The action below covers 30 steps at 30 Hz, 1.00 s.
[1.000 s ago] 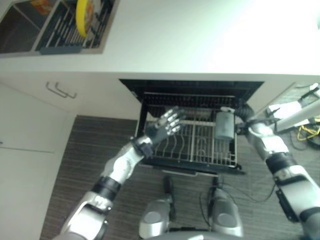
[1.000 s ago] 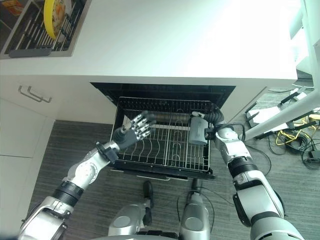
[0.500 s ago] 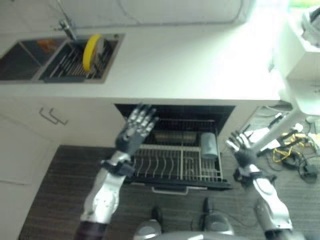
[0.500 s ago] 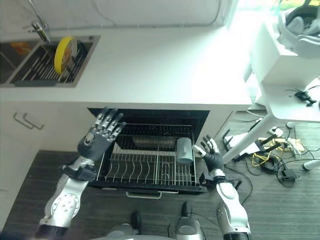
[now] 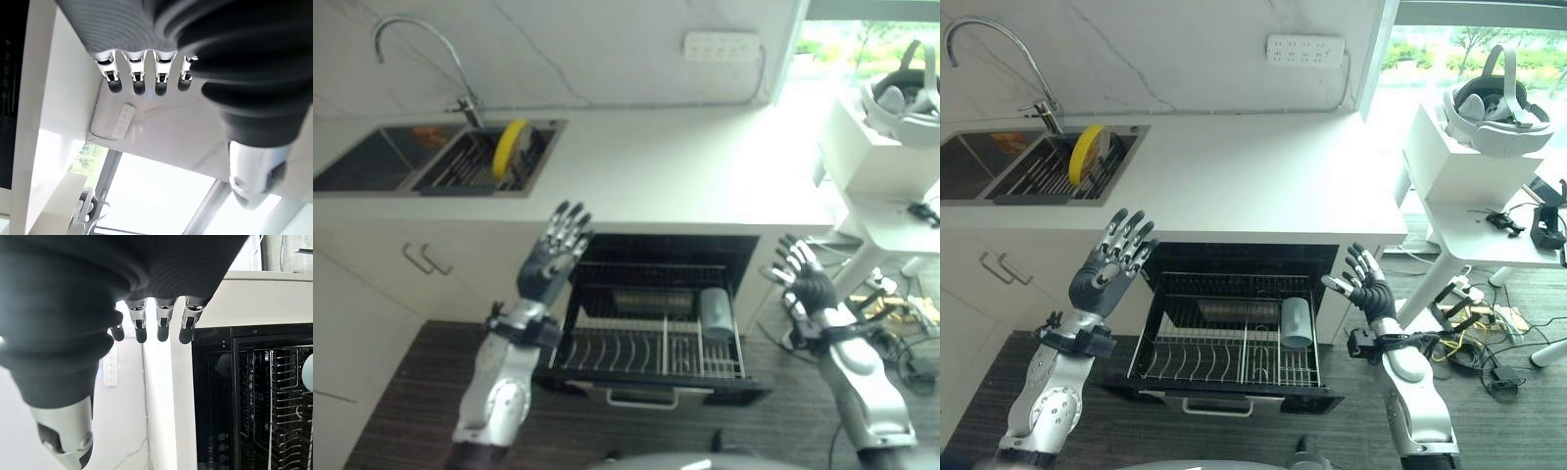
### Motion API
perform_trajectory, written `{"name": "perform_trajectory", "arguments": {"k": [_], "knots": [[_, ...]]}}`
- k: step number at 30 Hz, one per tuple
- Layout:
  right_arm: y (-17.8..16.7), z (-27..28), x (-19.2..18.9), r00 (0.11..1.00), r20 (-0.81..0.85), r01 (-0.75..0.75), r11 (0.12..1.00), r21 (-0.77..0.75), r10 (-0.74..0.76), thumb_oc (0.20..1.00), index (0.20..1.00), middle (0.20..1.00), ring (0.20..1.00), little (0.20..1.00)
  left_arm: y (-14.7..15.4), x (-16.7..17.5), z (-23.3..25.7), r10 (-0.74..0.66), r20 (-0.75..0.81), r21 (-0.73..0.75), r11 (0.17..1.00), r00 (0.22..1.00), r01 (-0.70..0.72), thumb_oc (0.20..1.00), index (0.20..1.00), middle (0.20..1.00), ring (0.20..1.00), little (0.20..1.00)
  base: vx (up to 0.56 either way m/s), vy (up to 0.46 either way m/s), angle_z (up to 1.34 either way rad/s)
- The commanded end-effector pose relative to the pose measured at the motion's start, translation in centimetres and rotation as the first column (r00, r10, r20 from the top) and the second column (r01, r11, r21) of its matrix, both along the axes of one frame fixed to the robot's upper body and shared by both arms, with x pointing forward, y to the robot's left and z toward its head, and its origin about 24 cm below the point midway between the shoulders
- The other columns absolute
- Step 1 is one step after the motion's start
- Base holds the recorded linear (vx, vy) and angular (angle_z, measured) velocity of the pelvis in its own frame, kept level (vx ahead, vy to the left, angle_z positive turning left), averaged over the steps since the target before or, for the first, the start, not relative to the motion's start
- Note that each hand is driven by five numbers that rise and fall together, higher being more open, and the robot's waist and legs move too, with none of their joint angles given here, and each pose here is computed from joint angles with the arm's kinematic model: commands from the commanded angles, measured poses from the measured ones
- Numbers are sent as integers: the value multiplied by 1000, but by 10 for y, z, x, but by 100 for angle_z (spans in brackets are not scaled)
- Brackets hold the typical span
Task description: Place the dishes in the dishwasher.
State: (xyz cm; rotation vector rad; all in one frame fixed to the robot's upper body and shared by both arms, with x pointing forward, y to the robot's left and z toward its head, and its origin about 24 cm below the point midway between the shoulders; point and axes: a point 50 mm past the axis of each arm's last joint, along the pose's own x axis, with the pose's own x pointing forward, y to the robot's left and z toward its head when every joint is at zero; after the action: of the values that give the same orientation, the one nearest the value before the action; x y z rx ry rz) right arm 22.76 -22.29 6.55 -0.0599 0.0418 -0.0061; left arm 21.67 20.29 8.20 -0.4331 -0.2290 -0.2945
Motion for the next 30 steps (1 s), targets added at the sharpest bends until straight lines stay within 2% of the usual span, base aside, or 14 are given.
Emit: {"name": "perform_trajectory", "arguments": {"k": [1, 2, 5, 10, 12, 14, 20, 23, 30], "knots": [[-1, 42, 10, 979, 201, -10, 997, -70, 24, 1000, 1000, 1000, 1000, 1000, 6, 9, 35, -6, 156, -38, 999, 988, 12, 1000, 1000, 1000, 1000, 1000, -66, 153, 0], [-11, 53, 16, 973, 230, 40, 996, -83, -20, 1000, 1000, 1000, 1000, 1000, -2, 14, 39, -56, 170, -58, 996, 984, 67, 1000, 1000, 1000, 1000, 1000, -127, 276, 0], [-18, 65, 23, 958, 284, 55, 997, -58, -36, 1000, 1000, 1000, 1000, 1000, -8, 15, 41, -65, 192, -71, 994, 979, 79, 1000, 1000, 1000, 1000, 1000, -92, 320, 39], [-34, 91, 18, 926, 377, 81, 990, -112, -33, 1000, 1000, 1000, 1000, 1000, -1, 8, 44, -20, 238, -125, 991, 971, 51, 1000, 1000, 1000, 1000, 1000, -115, 628, -38], [-39, 98, 16, 910, 409, 116, 988, -104, -64, 1000, 1000, 1000, 1000, 1000, -2, 12, 47, -39, 247, -91, 994, 968, 64, 1000, 1000, 1000, 1000, 1000, -150, 684, -63], [-44, 98, 8, 890, 439, 172, 982, -79, -120, 1000, 1000, 1000, 1000, 1000, -4, 19, 45, -99, 219, -119, 985, 971, 127, 1000, 1000, 1000, 1000, 1000, -121, 716, -7], [-24, 83, 7, 891, 444, 88, 996, 26, -91, 1000, 1000, 1000, 1000, 1000, 12, 12, 35, -82, 171, -80, 992, 982, 97, 1000, 1000, 1000, 1000, 1000, -192, 557, -40], [-20, 85, 11, 874, 472, 94, 993, 68, -115, 1000, 1000, 1000, 1000, 1000, 6, 14, 33, -75, 180, -82, 992, 981, 91, 1000, 1000, 1000, 1000, 1000, -193, 357, 57], [-8, 93, 21, 858, 509, 51, 998, 47, -67, 1000, 1000, 1000, 1000, 1000, -2, 18, 37, -37, 191, -92, 994, 981, 56, 1000, 1000, 1000, 1000, 1000, -52, -22, -33]]}}
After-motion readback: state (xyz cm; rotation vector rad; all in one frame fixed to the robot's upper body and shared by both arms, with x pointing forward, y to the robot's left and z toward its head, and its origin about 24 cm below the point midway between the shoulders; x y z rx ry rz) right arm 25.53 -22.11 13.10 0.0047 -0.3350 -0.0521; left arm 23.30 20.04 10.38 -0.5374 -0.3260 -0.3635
